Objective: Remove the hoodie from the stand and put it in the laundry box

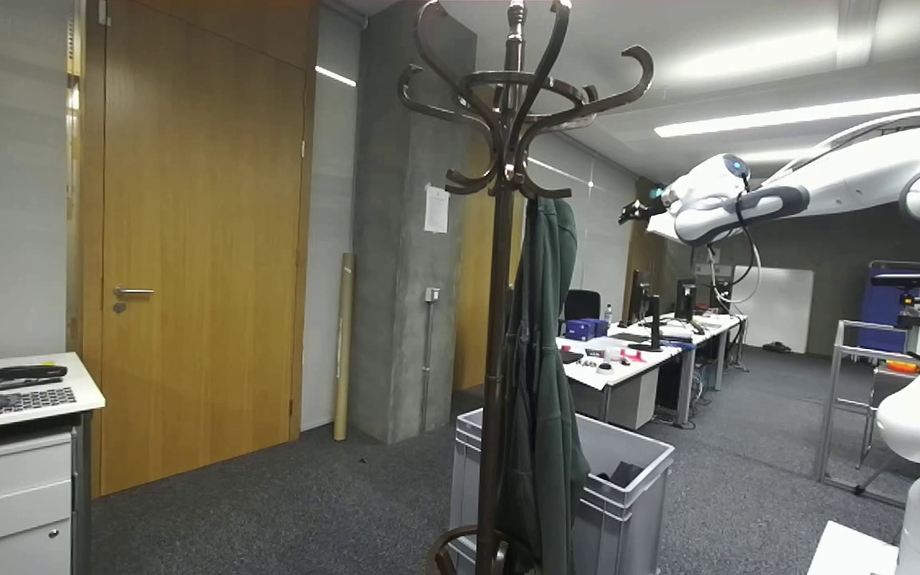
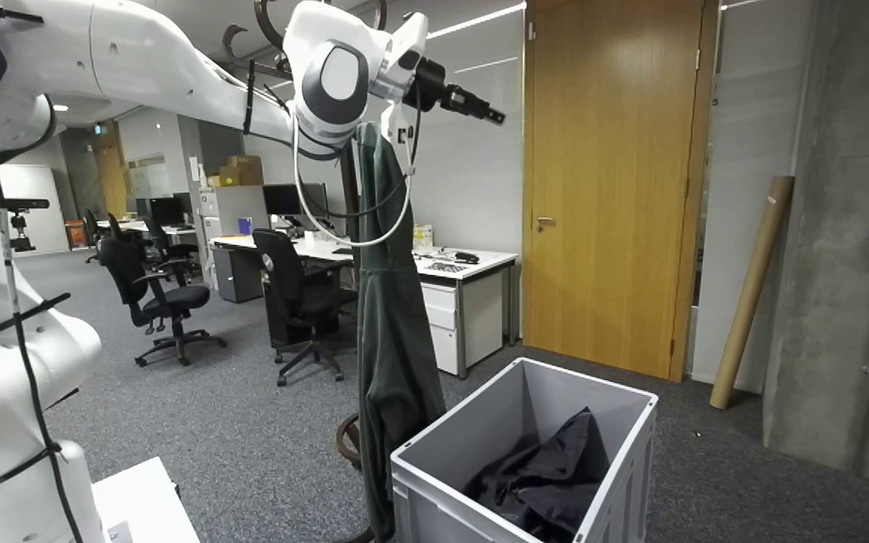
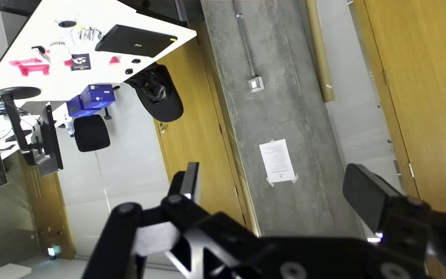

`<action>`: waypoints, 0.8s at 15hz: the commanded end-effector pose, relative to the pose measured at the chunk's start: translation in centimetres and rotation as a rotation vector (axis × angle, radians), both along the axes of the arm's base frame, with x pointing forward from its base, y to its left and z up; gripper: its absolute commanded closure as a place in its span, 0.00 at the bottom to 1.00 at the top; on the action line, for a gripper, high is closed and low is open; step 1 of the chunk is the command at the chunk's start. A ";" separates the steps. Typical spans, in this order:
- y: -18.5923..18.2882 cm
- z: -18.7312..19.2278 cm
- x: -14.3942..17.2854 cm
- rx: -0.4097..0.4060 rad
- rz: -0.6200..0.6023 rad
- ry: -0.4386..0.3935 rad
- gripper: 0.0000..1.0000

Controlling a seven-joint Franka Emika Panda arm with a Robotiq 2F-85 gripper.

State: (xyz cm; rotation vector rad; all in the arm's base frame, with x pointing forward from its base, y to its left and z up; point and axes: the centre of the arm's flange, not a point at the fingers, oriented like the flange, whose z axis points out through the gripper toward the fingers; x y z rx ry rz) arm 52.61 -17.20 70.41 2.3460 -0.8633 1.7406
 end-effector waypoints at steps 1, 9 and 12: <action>1.1 3.8 -3.8 0.018 -0.035 -0.033 0.00; 2.4 9.8 -11.9 -0.097 -0.188 0.061 0.00; 2.6 10.5 -13.7 -0.160 -0.236 0.172 0.00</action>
